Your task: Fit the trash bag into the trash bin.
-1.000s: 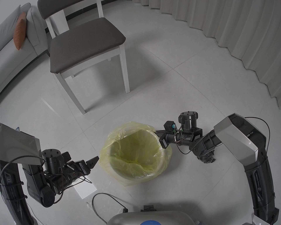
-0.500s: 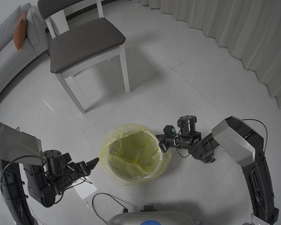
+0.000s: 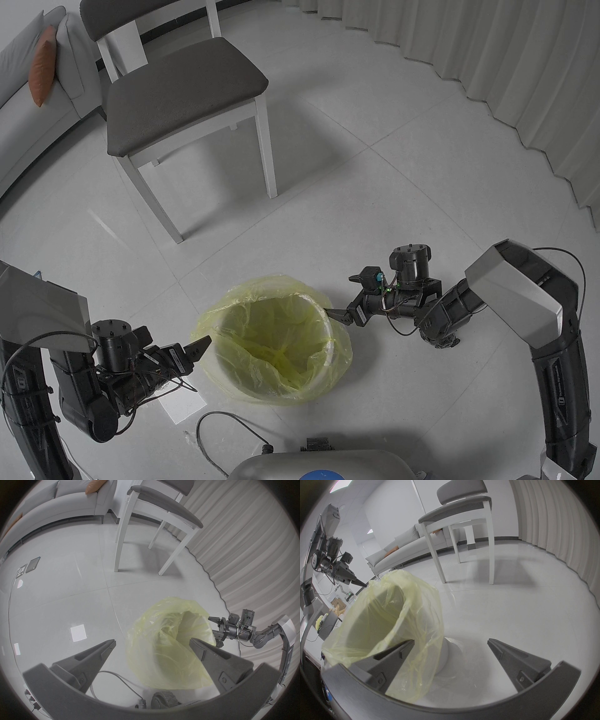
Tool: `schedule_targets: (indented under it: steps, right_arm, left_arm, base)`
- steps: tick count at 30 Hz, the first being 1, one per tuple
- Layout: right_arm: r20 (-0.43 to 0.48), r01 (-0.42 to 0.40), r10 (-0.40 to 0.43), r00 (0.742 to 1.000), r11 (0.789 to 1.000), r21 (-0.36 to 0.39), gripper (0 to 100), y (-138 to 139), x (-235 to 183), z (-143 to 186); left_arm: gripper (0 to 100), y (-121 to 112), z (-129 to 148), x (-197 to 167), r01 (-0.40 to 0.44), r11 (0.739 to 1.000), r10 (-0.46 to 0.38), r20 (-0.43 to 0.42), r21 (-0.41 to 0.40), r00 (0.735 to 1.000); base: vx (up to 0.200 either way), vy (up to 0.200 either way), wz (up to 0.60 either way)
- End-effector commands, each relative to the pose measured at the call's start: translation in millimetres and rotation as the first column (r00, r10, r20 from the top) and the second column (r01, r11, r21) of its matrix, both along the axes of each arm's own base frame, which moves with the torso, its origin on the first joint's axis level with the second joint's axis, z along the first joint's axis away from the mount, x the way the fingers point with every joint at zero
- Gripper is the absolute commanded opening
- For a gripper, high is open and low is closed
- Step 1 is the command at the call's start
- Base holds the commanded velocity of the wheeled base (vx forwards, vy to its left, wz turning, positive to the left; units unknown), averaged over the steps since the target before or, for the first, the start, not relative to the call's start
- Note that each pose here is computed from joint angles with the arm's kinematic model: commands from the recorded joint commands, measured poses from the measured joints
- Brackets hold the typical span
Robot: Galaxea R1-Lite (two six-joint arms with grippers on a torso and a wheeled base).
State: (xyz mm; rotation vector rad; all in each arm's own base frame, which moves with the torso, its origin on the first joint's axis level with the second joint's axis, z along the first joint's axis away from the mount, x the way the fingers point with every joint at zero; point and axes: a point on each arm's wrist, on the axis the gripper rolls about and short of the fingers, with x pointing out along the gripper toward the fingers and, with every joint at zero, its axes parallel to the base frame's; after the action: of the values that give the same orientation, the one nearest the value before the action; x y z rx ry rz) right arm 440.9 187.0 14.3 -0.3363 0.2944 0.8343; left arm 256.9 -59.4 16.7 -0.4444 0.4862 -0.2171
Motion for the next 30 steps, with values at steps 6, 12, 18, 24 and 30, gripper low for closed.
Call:
schedule_targets:
  steps: [6,12,18,24,30]
  right_arm:
    - [0.023,0.078,-0.079,0.997,0.997,0.004,100,-44,-10,38]
    - [-0.030,0.166,-0.168,0.985,0.985,-0.055,100,-93,-11,20]
    - [-0.104,0.232,-0.257,0.961,0.950,-0.208,100,-164,-22,-9]
    - [-0.130,0.271,-0.311,0.942,0.928,-0.257,100,-198,-28,-23]
    - [-0.161,0.284,-0.336,0.928,0.918,-0.276,100,-214,-24,-48]
  left_arm:
    - [100,1,2,0,-0.005,1.000,0.005,0.015,-0.005,1.000]
    - [100,2,3,0,-0.008,1.000,0.008,0.019,-0.006,1.000]
    - [100,1,2,0,-0.007,1.000,0.007,0.018,-0.005,1.000]
    - [100,1,2,0,-0.005,1.000,0.005,0.016,-0.005,1.000]
    - [100,0,2,0,-0.003,1.000,0.003,0.015,-0.004,1.000]
  base:
    - [0.000,0.000,0.00]
    - [0.000,0.000,0.00]
    - [0.000,0.000,0.00]
    - [0.000,0.000,0.00]
    - [0.000,0.000,0.00]
